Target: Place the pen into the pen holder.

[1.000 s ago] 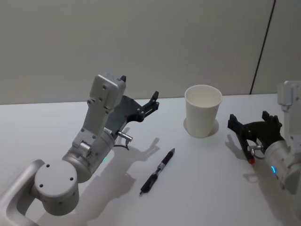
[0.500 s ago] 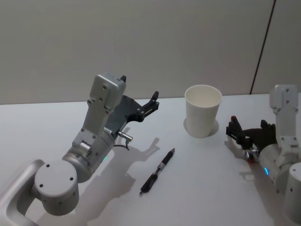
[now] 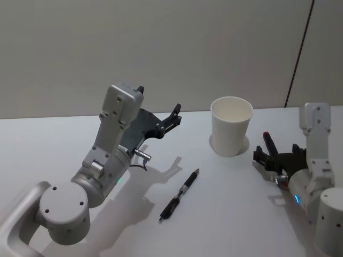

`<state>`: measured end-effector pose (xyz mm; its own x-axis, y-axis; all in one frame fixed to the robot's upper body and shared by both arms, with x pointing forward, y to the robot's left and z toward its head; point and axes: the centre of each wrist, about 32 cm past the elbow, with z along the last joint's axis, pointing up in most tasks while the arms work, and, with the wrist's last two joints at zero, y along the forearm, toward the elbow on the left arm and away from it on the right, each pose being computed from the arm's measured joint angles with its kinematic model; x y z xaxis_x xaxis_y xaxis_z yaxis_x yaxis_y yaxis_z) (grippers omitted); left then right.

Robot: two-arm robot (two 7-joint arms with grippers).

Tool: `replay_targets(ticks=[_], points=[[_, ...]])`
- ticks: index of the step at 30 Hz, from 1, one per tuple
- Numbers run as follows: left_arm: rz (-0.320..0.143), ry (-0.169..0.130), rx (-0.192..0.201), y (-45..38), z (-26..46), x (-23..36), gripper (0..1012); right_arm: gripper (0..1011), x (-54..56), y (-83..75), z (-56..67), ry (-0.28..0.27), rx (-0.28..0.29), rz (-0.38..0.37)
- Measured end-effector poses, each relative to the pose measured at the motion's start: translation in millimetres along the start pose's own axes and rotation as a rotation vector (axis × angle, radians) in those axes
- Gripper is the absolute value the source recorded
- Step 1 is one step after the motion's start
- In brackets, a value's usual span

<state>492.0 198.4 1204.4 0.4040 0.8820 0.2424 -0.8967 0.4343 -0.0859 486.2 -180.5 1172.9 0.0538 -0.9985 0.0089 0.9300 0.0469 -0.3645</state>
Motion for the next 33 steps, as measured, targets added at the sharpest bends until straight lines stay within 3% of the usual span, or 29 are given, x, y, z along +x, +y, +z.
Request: replay_targets(ticks=[19, 26, 33], points=[[0.000, 0.000, 0.000, 0.0, 0.0, 0.0, 1001, 1001, -5.8, 3.4, -7.0, -0.006, -0.019, -0.011], [0.000, 0.000, 0.000, 0.0, 0.0, 0.0, 1001, 845, -7.0, 3.6, -7.8, -0.005, -0.019, -0.010], [0.000, 0.000, 0.000, 0.0, 0.0, 0.0, 1001, 785, -7.2, 3.8, -8.4, -0.006, -0.020, -0.012]])
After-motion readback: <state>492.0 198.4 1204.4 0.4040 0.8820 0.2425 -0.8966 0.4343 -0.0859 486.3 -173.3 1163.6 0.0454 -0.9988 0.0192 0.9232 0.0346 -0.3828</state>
